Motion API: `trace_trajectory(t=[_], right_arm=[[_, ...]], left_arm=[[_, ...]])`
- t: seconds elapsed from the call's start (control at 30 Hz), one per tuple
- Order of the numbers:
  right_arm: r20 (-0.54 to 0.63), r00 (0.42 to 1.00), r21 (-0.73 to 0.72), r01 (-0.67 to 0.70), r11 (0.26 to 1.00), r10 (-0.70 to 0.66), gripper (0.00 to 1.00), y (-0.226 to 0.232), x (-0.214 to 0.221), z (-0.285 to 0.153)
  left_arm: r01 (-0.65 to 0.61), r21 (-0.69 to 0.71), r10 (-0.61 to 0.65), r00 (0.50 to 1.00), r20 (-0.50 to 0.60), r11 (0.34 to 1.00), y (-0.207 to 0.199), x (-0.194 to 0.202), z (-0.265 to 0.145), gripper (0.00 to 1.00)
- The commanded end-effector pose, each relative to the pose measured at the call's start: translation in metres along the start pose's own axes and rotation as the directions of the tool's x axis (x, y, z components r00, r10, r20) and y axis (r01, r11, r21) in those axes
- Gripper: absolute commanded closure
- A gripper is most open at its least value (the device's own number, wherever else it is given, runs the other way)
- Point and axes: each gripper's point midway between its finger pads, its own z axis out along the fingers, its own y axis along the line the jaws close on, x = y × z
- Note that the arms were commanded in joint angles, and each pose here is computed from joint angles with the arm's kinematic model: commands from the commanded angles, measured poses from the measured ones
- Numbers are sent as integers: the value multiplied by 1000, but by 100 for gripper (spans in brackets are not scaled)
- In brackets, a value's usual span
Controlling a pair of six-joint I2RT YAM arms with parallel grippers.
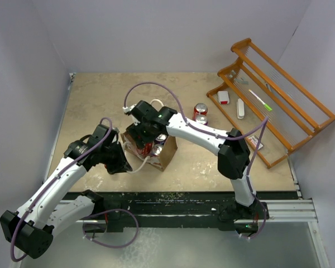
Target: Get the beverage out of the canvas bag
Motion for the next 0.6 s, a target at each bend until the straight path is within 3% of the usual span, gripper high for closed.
trace_trajectory(t=[0.0, 0.3, 0.57], right_arm=[[169, 978, -113, -104, 988, 122, 90, 3, -44, -50], [196, 936, -232, -246, 941, 293, 92, -13, -54, -72], [200, 913, -263, -298, 918, 354, 94, -20, -48, -79]], left_arm=[[-9, 18, 9, 1000, 7, 1000, -3, -2, 0, 100], [-16, 16, 16, 1000, 5, 1000, -3, -3, 1, 100], [-19, 16, 18, 1000, 8, 1000, -3, -3, 0, 100]])
